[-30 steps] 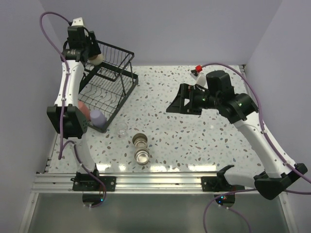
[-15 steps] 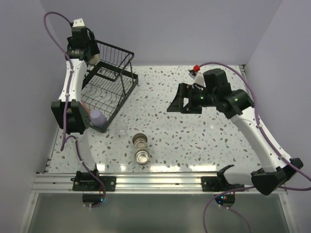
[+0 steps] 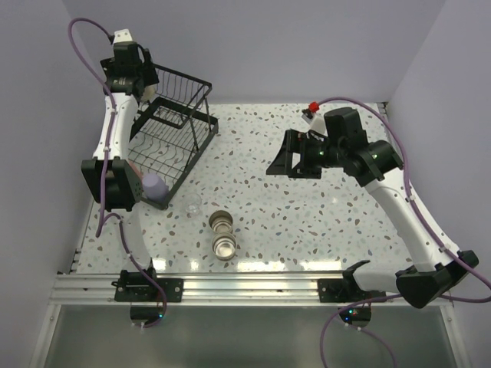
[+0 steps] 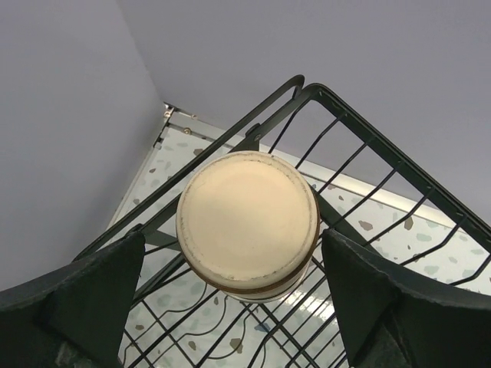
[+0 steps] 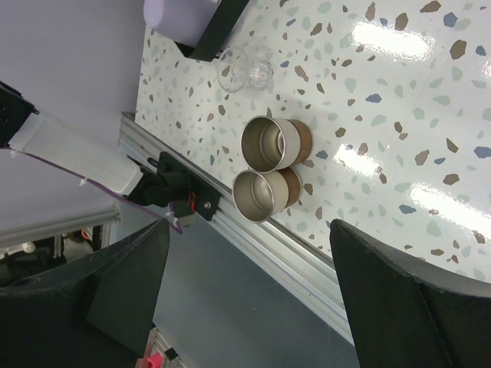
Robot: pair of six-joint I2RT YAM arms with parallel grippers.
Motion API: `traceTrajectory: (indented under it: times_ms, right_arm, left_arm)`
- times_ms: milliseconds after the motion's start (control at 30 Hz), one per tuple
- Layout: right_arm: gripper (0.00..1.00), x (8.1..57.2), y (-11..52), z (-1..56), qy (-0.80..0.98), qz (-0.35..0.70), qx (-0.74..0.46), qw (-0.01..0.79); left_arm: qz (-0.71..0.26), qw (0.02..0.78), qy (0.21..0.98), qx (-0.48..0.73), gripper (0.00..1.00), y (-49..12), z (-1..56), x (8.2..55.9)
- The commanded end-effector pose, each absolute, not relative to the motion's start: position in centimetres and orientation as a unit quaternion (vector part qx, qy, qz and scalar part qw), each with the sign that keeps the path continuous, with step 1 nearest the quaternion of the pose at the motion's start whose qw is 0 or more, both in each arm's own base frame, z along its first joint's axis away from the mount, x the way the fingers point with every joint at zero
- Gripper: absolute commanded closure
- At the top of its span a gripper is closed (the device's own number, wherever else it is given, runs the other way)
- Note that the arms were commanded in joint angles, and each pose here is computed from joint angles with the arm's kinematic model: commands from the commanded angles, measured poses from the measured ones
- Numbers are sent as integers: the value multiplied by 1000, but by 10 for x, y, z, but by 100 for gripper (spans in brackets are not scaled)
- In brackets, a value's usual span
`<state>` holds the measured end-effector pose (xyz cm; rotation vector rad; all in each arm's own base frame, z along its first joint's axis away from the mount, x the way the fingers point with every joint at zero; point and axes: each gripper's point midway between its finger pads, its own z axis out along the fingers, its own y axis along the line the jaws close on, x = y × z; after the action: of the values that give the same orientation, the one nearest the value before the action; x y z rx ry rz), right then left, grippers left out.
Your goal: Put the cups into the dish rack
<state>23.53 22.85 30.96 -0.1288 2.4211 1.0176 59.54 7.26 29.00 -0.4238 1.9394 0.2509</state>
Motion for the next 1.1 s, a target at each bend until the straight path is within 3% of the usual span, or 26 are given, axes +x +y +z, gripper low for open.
traceTrajectory:
  times_ms: [0,300,533,733,933,1033,1067]
  right_arm:
    - [11,237,227,322,882,381,-54,272]
    - [12,232,227,325,879,391,-50,270]
    - [13,234,222,301,899,353,-56,251]
    - [14,196,254,253,928,266,-170,197]
    - [19,174,294,215,932,235,-222,163]
    - [21,172,309,202,931,239,-232,149]
    - [21,174,315,200,929,242,-235,153]
  left_arm:
    - [119,566,791,-199,0,84,315,597]
    - [107,623,745,-212,0,84,388,573]
    - [85,672,697,-235,0,82,467,512]
    - [34,660,714,-230,0,54,465,449]
    - [-3,584,782,-215,0,31,370,378]
    - [-35,568,796,-206,0,17,349,339]
    - [-42,534,819,-206,0,12,316,327]
